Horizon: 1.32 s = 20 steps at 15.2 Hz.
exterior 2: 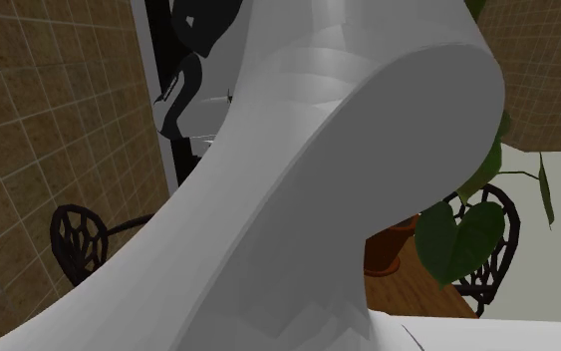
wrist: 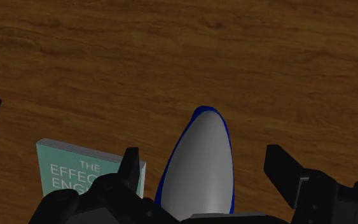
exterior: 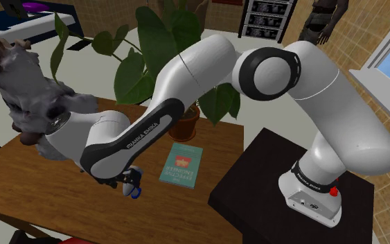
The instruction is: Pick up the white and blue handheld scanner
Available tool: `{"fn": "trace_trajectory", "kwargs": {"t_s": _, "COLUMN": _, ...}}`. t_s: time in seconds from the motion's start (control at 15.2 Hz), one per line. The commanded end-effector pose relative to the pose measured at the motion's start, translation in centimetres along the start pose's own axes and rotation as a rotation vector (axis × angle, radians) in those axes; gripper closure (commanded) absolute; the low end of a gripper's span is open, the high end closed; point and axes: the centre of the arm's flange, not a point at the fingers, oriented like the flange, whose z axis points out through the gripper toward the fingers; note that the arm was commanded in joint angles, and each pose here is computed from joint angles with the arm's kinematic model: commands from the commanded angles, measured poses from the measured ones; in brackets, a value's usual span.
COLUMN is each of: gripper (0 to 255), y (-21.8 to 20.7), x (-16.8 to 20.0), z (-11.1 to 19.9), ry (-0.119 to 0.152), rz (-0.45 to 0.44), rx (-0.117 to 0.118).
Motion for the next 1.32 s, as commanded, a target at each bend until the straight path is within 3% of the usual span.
{"fn": "trace_trajectory", "kwargs": {"t_s": 0.0, "gripper": 255, "y": -0.1, "x": 0.0, "z": 0.2, "ry": 0.0, "rz": 0.0, "rx": 0.0}}
{"fn": "trace_trajectory", "kwargs": {"t_s": 0.59, "gripper": 255, "y": 0.0, "x": 0.0, "z": 0.2, "ry": 0.0, "rz": 0.0, "rx": 0.0}}
{"fn": "trace_trajectory", "kwargs": {"t_s": 1.25, "gripper": 255, "y": 1.3, "x": 0.3, "z": -4.9, "ry": 0.0, "rz": 0.0, "rx": 0.0}}
